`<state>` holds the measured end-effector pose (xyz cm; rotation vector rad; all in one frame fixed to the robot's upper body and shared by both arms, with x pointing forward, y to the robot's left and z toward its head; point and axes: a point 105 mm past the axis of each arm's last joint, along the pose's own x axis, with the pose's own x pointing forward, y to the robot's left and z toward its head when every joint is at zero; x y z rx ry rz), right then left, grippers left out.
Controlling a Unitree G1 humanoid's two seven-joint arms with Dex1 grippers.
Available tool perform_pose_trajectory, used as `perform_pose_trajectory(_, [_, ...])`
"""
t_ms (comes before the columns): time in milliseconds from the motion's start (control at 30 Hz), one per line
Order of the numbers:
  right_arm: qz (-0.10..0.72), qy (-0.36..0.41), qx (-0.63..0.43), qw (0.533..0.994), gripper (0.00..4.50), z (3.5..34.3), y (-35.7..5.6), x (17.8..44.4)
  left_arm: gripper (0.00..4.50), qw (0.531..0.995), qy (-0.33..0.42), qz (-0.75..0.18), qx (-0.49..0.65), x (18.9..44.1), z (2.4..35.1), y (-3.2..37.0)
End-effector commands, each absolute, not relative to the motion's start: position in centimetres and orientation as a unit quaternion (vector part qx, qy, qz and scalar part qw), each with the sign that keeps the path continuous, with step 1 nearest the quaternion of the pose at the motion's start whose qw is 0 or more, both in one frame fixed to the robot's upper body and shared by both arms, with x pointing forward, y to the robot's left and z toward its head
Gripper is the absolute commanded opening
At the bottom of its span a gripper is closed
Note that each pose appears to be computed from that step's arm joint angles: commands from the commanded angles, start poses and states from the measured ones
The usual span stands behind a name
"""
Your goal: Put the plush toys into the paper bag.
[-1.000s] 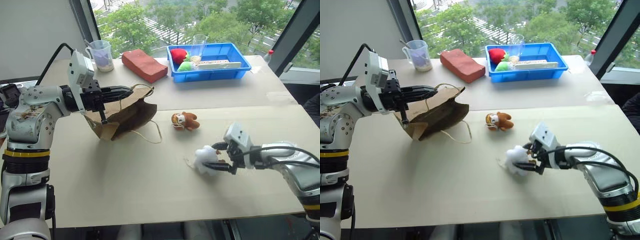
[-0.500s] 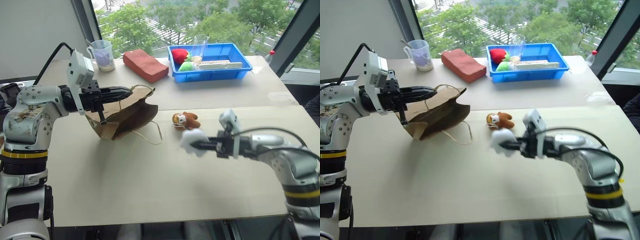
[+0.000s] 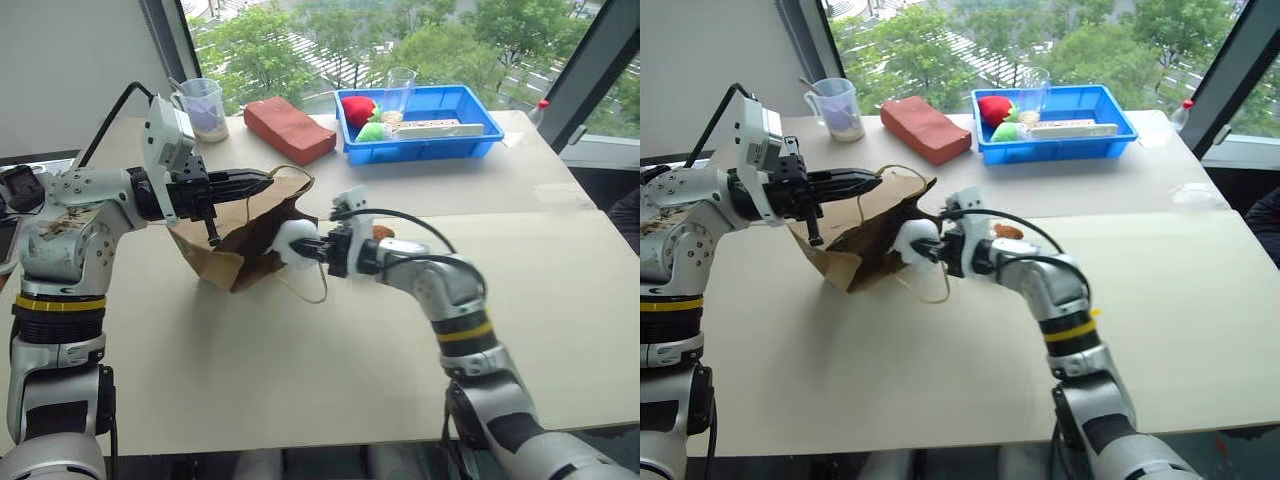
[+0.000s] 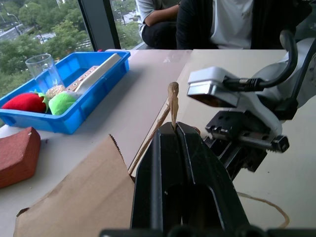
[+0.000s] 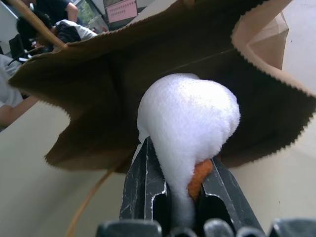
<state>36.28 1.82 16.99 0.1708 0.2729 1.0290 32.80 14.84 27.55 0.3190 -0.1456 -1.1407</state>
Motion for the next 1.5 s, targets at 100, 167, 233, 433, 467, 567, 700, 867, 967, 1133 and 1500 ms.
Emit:
perform_pose_trajectory(100, [0.484,0.113,0.078,0.864,0.08,17.6,4.9,37.2,0.00,0.820,-0.090,-0.542,0.162,32.3,28.6,14.6])
perform_pose_trajectory(167, [0.482,0.119,0.074,0.865,0.08,17.0,5.9,37.3,0.00,0.819,-0.090,-0.544,0.161,32.2,28.6,14.5])
perform_pose_trajectory(233, [0.495,0.111,0.077,0.858,0.56,17.0,6.9,37.0,0.00,0.818,-0.090,-0.545,0.161,32.2,28.6,14.3])
perform_pose_trajectory(433, [0.545,0.071,0.079,0.831,2.90,17.9,7.9,35.4,0.00,0.818,-0.091,-0.545,0.161,32.2,28.6,14.3])
perform_pose_trajectory(467, [0.552,0.067,0.081,0.827,3.26,18.1,7.7,35.1,0.00,0.818,-0.090,-0.545,0.160,32.2,28.6,14.4])
perform_pose_trajectory(567, [0.559,0.059,0.084,0.823,4.18,18.4,7.2,34.6,0.00,0.818,-0.089,-0.545,0.160,32.2,28.5,14.4])
perform_pose_trajectory(700, [0.554,0.034,0.073,0.829,4.47,19.2,5.0,34.4,0.00,0.818,-0.086,-0.545,0.159,32.2,28.4,14.5])
perform_pose_trajectory(867, [0.492,0.001,0.023,0.870,4.47,19.8,-1.0,35.5,0.00,0.818,-0.085,-0.546,0.160,32.0,28.4,14.6])
perform_pose_trajectory(967, [0.451,-0.002,-0.069,0.890,4.47,18.8,-4.9,36.2,0.00,0.818,-0.084,-0.546,0.161,32.0,28.4,14.8])
perform_pose_trajectory(1133, [0.384,0.038,-0.187,0.904,4.47,16.0,-11.3,38.0,0.00,0.817,-0.082,-0.547,0.163,31.9,28.3,14.8])
perform_pose_trajectory(1500, [0.393,0.081,-0.171,0.900,3.33,13.8,-11.2,39.5,0.00,0.816,-0.082,-0.547,0.167,32.0,28.6,14.7])
